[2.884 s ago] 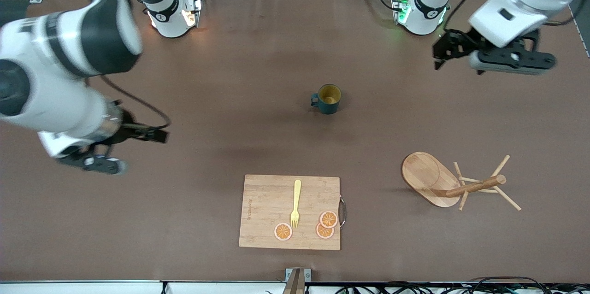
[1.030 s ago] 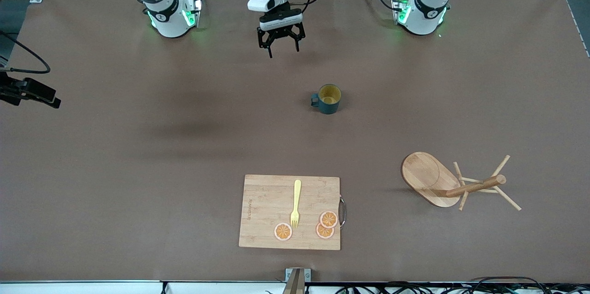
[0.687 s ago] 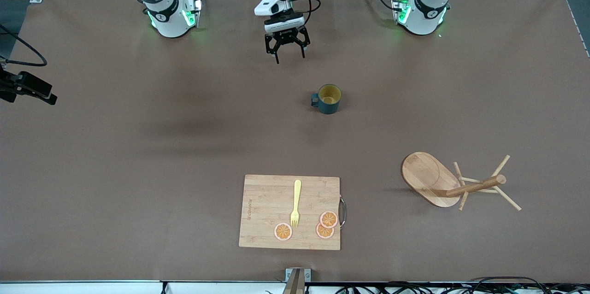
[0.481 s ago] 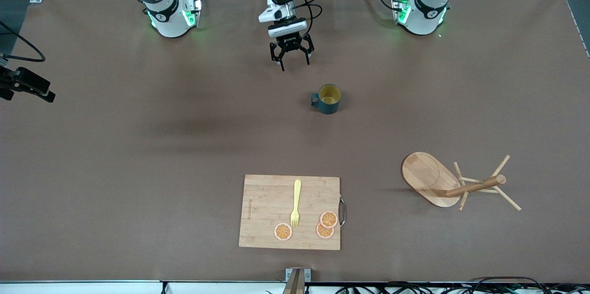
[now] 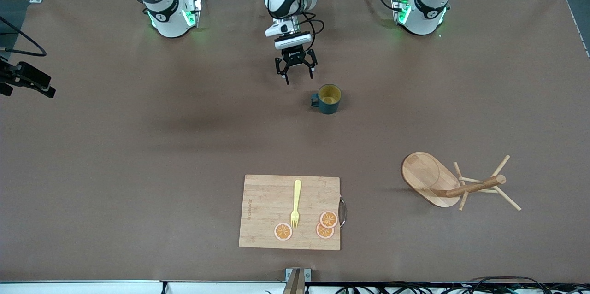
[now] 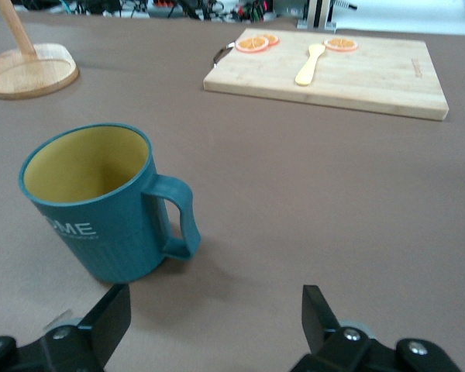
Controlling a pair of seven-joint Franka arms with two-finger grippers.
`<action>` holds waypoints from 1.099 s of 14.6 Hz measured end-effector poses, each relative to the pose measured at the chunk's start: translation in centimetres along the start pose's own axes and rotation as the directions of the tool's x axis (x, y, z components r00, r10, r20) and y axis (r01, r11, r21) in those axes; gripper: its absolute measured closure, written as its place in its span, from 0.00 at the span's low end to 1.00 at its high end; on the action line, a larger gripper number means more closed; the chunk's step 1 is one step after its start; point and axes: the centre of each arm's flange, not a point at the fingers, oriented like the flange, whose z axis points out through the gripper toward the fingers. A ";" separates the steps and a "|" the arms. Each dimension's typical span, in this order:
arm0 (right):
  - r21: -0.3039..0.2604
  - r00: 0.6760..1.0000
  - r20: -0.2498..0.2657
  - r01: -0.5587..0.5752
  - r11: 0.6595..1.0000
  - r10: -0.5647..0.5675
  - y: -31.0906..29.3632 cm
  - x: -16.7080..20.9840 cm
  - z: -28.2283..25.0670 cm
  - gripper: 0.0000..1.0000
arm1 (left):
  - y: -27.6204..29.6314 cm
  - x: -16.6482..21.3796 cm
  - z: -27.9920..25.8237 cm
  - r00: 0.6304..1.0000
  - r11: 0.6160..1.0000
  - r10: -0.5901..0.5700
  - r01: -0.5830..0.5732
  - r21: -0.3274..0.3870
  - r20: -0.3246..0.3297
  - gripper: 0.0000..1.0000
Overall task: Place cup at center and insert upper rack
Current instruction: 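Lower the left gripper and grasp the mug handle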
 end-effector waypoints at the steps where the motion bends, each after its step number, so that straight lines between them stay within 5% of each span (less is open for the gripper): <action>1: 0.000 1.000 -0.001 0.008 1.000 -0.008 -0.3 0.0 0.0 0.00 | -0.3 -0.8 0.6 0.999 1.000 0.014 -0.014 0.002 -0.032 0.03; 7: 0.002 0.999 0.027 0.041 0.999 -0.041 -1.7 -0.4 0.0 0.00 | -1.3 -4.2 2.4 0.992 0.999 0.038 -0.041 -0.020 -0.121 0.07; 16: 0.004 0.996 0.030 0.087 0.996 -0.087 -4.4 -0.5 0.0 0.00 | -1.1 -3.5 5.8 0.983 0.998 0.066 -0.069 -0.009 -0.172 0.18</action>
